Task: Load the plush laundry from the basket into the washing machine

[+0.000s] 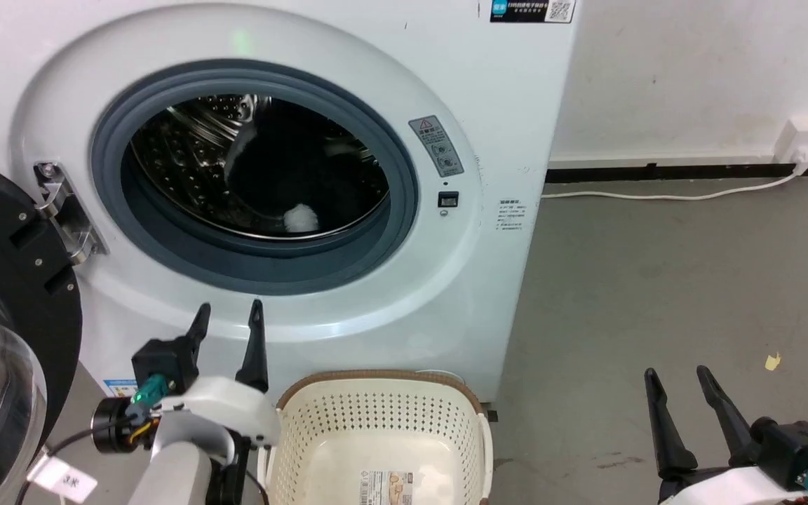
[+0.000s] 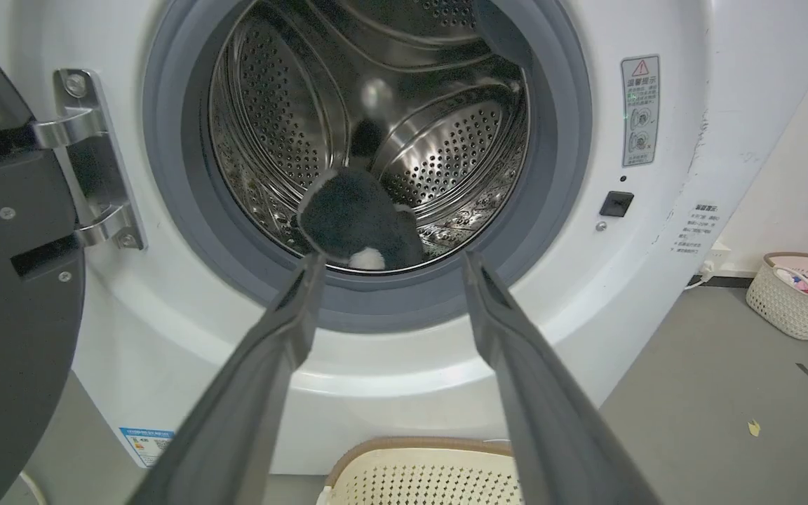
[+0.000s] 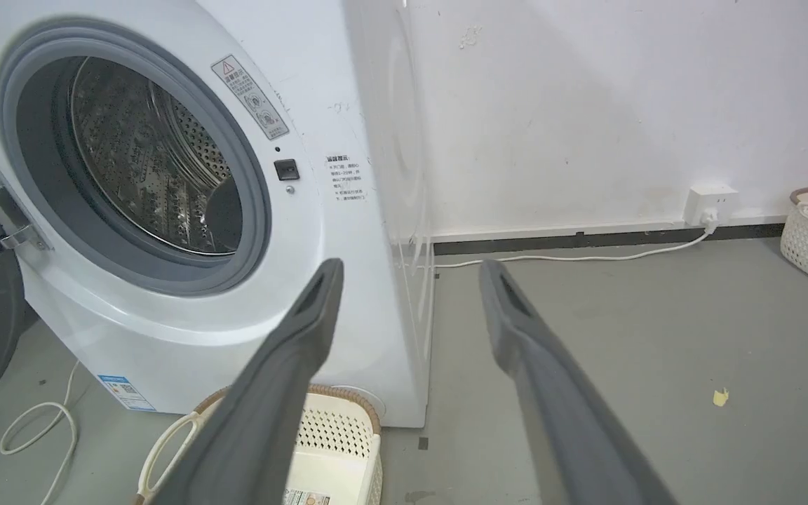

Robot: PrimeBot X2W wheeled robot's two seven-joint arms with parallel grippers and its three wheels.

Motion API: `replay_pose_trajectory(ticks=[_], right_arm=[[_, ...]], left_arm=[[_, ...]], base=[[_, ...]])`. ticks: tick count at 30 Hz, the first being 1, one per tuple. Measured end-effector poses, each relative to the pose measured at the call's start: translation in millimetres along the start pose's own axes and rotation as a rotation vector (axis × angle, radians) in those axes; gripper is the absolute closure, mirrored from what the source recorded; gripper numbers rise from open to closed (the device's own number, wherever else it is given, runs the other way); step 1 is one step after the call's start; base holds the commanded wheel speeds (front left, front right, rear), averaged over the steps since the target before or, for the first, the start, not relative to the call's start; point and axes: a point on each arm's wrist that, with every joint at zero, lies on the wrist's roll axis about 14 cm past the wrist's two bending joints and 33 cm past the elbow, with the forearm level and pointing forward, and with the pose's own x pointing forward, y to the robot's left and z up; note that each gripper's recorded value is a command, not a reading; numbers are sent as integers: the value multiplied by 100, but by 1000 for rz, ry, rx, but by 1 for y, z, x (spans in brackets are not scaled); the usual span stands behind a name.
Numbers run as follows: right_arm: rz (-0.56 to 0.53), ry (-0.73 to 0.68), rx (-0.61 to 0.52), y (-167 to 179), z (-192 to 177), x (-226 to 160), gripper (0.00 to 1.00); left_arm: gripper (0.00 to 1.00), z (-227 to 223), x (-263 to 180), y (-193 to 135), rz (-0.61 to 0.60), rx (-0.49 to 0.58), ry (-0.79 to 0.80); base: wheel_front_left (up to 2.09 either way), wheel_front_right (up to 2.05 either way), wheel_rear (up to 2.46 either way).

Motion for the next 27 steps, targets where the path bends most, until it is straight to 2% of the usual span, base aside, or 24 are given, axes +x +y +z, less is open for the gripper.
replay_pose_trajectory(ticks=[16, 27], right_arm=[[-17, 19, -16, -5, -7, -11, 0], [-4, 29, -4, 0, -11, -14, 0]], left_arm=[[0, -15, -35, -8, 7, -38, 37], [0, -19, -60, 0, 62, -57, 39]], base=[[0, 0, 0], [0, 0, 0]])
